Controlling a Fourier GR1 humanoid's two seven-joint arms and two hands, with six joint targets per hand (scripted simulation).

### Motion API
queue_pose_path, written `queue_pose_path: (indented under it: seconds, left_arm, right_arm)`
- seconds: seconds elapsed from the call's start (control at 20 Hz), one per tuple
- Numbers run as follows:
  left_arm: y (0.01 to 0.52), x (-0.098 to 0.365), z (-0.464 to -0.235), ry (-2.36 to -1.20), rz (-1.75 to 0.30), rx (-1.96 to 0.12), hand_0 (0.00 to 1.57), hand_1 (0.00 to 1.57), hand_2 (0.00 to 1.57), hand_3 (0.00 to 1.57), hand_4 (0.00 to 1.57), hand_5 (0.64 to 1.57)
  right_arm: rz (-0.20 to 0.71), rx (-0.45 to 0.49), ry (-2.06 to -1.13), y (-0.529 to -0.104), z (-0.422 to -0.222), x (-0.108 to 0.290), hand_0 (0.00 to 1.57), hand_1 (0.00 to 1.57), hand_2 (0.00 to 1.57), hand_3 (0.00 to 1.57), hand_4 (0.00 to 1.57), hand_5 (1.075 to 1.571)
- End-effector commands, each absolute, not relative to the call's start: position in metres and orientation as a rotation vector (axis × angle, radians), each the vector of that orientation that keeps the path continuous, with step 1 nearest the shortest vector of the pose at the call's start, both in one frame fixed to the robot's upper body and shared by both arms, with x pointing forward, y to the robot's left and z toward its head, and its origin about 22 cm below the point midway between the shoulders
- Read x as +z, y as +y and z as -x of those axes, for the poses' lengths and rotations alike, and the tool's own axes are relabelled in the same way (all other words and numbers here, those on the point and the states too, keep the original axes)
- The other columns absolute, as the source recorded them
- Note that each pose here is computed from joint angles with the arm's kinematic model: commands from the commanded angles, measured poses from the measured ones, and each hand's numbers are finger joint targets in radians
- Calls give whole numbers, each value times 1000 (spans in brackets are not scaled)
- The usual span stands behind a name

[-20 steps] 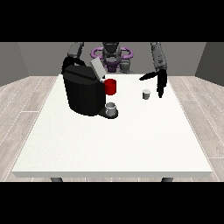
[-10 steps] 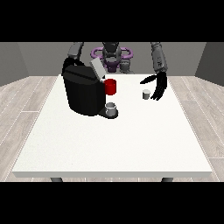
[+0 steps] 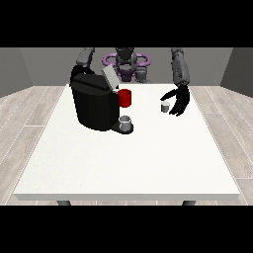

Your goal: Insert the coffee pod into the coffee machine and close the lid

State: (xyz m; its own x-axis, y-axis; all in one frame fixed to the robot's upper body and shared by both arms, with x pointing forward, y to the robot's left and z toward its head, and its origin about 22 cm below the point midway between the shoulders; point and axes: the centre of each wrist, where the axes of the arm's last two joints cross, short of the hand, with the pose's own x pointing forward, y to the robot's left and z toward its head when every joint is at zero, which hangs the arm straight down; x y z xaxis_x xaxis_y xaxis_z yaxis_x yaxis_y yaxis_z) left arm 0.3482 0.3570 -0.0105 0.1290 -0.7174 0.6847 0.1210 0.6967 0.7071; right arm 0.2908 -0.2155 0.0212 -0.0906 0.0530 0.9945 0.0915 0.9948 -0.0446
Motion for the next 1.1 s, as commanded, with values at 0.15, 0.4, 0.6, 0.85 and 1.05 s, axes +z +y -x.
queue_pose_path:
  seconds: [0.15, 0.4, 0.6, 0.85, 1.05]
  left_arm:
    - [332, -35, -346, -1342, -635, -685, 719, 719, 864, 649, 229, 1571]
    - [359, 0, -364, -1366, -714, -679, 836, 836, 974, 748, 380, 1571]
    - [349, -14, -360, -1322, -783, -768, 930, 930, 1040, 820, 281, 1571]
    - [340, -26, -357, -1295, -774, -821, 1174, 1174, 1286, 1183, 412, 1571]
    - [353, -1, -369, -1429, -713, -853, 1424, 1424, 1457, 1423, 564, 1571]
  right_arm:
    - [110, -38, -1641, -223, -288, 17, 0, 0, 0, 0, 524, 1571]
    - [86, -65, -1666, -223, -297, 26, 0, 0, 0, 0, 505, 1571]
    - [64, -46, -1686, -212, -294, 22, 0, 0, 0, 0, 535, 1571]
    - [66, -74, -1630, -217, -280, 3, 0, 0, 0, 0, 398, 1571]
    - [86, -92, -1646, -223, -299, 30, 0, 0, 0, 0, 429, 1571]
